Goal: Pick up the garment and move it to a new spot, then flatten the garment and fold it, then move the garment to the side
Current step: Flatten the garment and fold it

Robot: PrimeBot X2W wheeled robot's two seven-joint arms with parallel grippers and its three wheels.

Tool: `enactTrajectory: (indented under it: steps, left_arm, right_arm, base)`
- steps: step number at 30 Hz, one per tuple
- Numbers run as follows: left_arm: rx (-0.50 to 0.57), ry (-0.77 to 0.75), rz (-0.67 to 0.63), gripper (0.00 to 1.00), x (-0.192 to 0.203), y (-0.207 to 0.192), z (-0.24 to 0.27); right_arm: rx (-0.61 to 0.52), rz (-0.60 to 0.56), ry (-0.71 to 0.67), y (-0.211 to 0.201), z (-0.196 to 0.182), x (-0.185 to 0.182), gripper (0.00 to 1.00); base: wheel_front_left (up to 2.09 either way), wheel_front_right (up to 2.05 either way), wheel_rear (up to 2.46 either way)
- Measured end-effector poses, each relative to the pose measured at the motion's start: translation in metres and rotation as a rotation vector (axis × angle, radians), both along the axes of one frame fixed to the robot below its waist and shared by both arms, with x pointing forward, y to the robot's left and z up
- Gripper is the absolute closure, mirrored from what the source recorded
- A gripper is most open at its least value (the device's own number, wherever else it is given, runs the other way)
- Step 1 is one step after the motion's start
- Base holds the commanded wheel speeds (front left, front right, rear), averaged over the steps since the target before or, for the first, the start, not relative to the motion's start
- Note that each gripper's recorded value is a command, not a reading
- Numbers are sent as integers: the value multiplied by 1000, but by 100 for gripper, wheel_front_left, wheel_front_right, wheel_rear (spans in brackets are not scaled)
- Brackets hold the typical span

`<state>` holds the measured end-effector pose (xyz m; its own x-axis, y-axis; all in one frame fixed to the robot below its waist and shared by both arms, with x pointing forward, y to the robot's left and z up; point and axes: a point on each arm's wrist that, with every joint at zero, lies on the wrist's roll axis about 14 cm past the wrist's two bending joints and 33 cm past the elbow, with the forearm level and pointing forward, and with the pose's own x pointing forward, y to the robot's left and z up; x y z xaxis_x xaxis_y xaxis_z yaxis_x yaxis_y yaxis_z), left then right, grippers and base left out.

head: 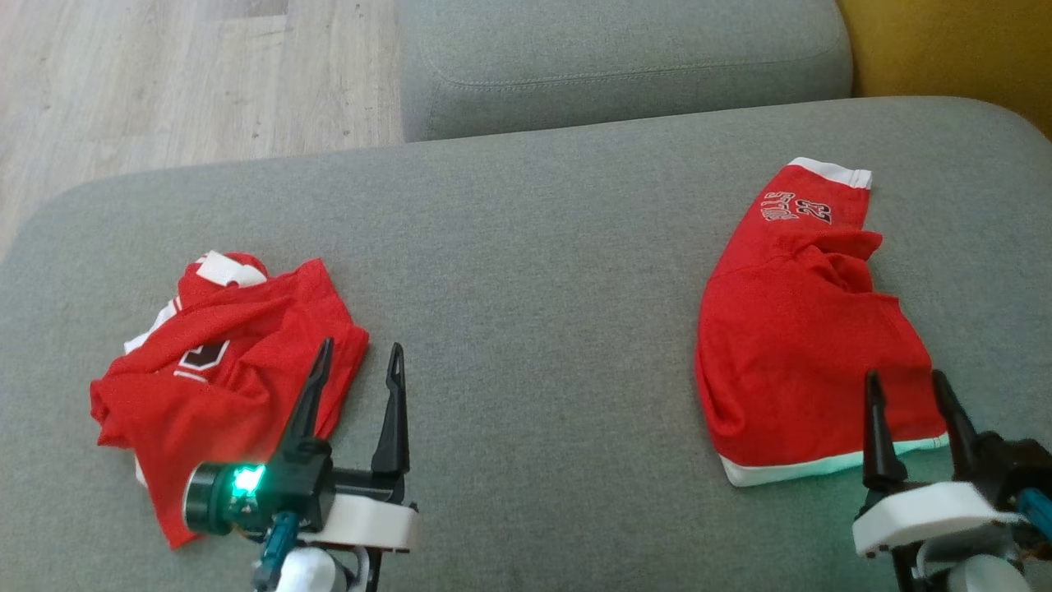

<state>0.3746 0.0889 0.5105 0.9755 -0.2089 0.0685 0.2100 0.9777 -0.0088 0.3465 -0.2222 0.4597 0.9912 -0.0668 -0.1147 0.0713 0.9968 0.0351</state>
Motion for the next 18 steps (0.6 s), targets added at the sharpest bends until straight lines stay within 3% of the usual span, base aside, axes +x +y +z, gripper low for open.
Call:
enactTrajectory:
  steps: [9,13,18]
  left_arm:
    - [4,11,2,0,2,1,-5]
    - [4,36,3,0,5,1,-13]
    - [12,58,5,0,9,3,-22]
  right_arm:
    - [38,-50,6,-12,-8,0,0]
    - [63,-154,118,-43,-37,-4,0]
    - [100,-192,269,-47,-79,-12,0]
  base:
    - [0,0,0]
    - [0,0,0]
    - [0,0,0]
